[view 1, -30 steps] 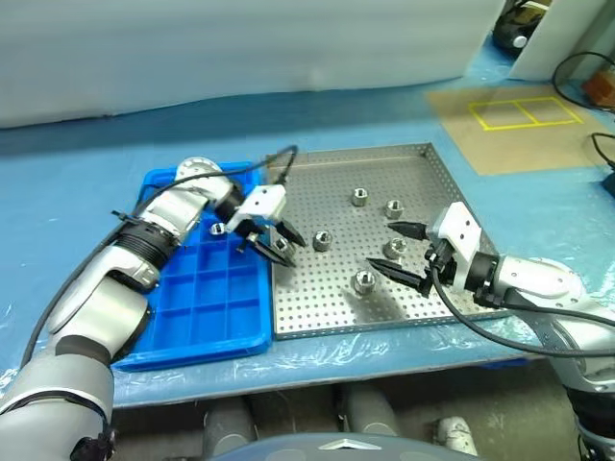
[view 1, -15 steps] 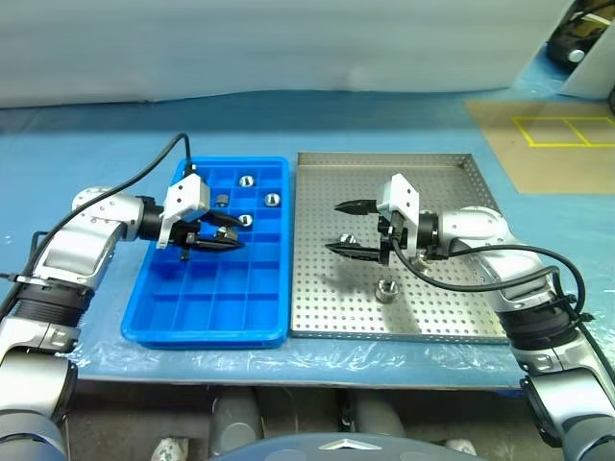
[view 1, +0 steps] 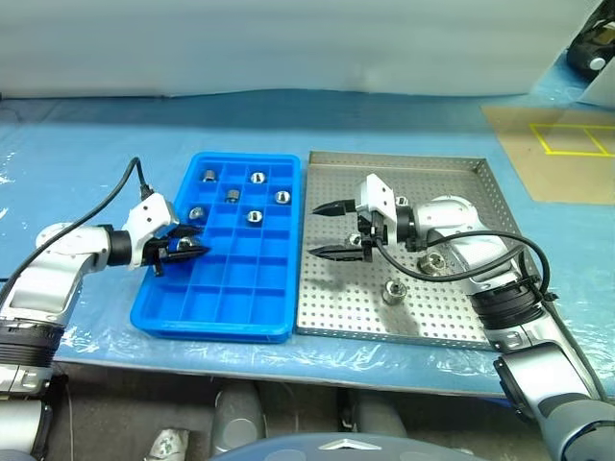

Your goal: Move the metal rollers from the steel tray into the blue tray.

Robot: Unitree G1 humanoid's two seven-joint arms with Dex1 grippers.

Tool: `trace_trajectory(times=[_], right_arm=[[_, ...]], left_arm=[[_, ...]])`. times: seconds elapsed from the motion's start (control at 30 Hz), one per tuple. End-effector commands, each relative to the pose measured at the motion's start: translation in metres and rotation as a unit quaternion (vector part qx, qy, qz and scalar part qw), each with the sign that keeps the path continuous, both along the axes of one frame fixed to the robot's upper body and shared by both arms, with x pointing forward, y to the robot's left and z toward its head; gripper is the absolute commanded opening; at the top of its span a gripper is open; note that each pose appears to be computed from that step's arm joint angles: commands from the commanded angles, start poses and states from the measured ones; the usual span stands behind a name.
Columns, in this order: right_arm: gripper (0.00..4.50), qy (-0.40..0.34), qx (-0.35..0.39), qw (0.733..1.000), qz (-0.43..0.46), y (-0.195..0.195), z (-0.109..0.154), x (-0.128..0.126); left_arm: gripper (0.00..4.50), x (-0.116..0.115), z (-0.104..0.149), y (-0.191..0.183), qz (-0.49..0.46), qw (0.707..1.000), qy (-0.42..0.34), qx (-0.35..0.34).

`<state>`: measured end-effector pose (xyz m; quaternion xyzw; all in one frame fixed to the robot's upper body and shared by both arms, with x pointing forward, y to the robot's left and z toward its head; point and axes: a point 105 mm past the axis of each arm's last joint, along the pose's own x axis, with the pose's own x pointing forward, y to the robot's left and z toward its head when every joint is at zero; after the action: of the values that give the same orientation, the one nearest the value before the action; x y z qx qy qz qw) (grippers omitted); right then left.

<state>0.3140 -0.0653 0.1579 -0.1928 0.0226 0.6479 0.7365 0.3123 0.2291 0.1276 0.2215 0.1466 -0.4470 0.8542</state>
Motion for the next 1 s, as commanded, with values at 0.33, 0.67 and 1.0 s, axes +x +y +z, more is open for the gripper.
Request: trace_trajectory(times=[0.33, 0.67, 1.0], right_arm=[[3.99, -0.018, 0.006, 1.000, -0.007, -0.001, 0.002, -0.003], [3.99, -0.024, 0.006, 1.000, -0.011, 0.000, 0.002, 0.000], [3.99, -0.027, 0.002, 0.999, -0.020, -0.004, 0.002, 0.001]], left_arm=[[1.73, -0.036, 0.025, 0.025, 0.032, 0.999, 0.016, -0.030], [1.73, -0.039, 0.003, 0.025, 0.048, 0.997, 0.051, -0.019], [3.74, -0.031, 0.002, 0.020, 0.056, 0.997, 0.048, -0.031]])
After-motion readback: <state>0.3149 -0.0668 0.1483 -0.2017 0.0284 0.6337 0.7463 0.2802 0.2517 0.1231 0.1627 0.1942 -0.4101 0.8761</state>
